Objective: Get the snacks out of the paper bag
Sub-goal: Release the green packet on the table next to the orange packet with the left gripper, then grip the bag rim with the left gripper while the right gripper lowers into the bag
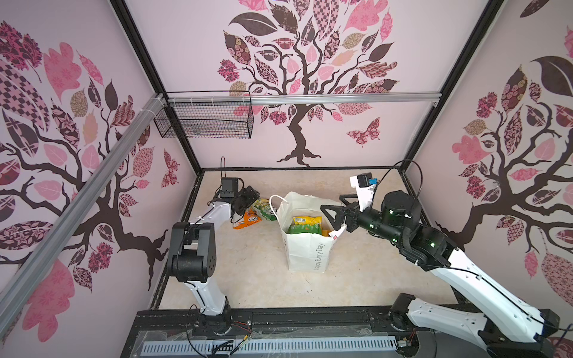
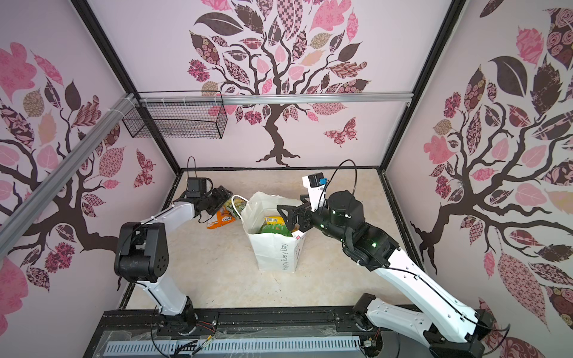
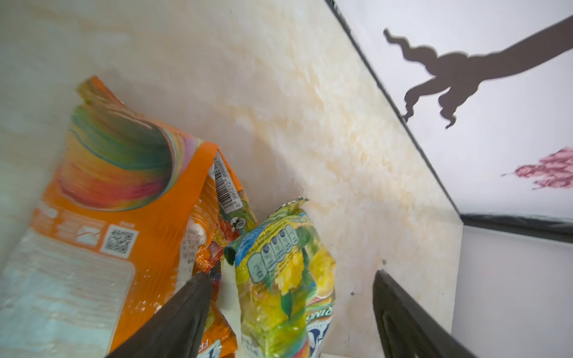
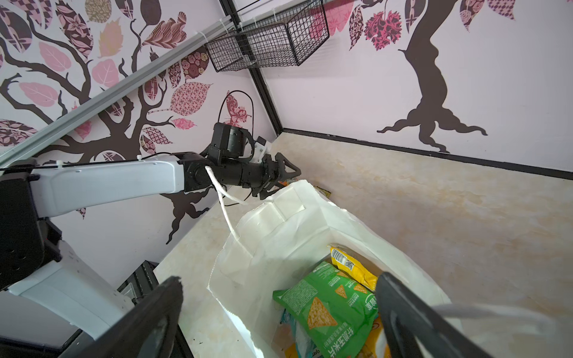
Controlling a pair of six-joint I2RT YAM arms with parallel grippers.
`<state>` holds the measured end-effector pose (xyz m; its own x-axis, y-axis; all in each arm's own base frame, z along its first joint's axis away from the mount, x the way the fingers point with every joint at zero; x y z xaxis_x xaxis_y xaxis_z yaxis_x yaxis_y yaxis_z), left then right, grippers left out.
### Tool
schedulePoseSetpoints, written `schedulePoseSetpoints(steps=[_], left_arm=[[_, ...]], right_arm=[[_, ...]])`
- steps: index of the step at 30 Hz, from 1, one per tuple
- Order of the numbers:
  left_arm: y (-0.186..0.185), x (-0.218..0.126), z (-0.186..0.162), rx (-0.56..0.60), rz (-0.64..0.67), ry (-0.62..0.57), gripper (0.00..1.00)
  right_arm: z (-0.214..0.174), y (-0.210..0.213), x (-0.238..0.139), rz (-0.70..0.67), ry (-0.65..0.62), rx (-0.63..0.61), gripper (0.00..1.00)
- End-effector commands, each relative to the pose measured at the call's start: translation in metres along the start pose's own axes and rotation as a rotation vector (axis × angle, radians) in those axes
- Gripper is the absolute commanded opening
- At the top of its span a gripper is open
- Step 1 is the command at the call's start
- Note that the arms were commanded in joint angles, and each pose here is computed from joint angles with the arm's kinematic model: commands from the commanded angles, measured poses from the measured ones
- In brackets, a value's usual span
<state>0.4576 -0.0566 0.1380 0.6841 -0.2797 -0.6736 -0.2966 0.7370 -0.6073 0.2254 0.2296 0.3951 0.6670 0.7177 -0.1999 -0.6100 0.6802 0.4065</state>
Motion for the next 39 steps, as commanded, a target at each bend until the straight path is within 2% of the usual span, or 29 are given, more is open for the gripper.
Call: schedulePoseSetpoints(steps=[1,7,10,17,20,25,28,34,39], left_arm=[[-0.016,-0.031,0.023,0.054,0.019,-0.097,0.86],[-0.047,-0.086,0.032,0.096,-0.069,-0.190,0.87],[-0.076,-0.127,0.034,0.176,-0.144,-0.269,0.86],[-0.154,-0.219,0.005,0.527,-0.321,-0.398,0.86],[-0.173,-0.249,-0.017,0.676,-0.387,-0.422,0.85],[-0.189,-0.289,-0.058,0.959,-0.409,-0.481,0.85],[-0.194,-0.304,-0.085,1.111,-0.464,-0.453,0.84],[-0.192,-0.321,-0.135,1.350,-0.587,-0.308,0.88],[-0.179,-0.320,-0.160,1.482,-0.596,-0.225,0.91]], right_arm=[[0.019,0.012,-0.010,0.034,-0.038,0.004,0.99],[0.022,0.018,-0.009,0.059,-0.037,0.001,1.00],[0.023,0.020,-0.006,0.071,-0.033,0.002,1.00],[0.018,0.024,0.010,0.091,0.029,-0.006,1.00],[0.011,0.023,0.021,0.084,0.079,-0.018,0.99],[-0.005,0.012,0.040,0.028,0.183,-0.044,1.00],[-0.016,0.004,0.054,-0.014,0.260,-0.068,0.99],[-0.044,-0.011,0.079,-0.084,0.409,-0.105,0.98],[-0.075,-0.017,0.097,-0.121,0.525,-0.150,0.97]])
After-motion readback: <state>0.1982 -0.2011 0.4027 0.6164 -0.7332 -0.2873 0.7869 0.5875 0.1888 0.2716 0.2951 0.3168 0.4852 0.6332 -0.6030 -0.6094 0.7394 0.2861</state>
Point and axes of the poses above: each gripper's point midway between its finger pads, its own x axis out along the fingers, its own y axis along the line the jaws close on, z = x × y, the point moved 2 cm from there along -x, back along the fingers, and after that the axes turned 3 degrees about x, right-handed, at the moved point
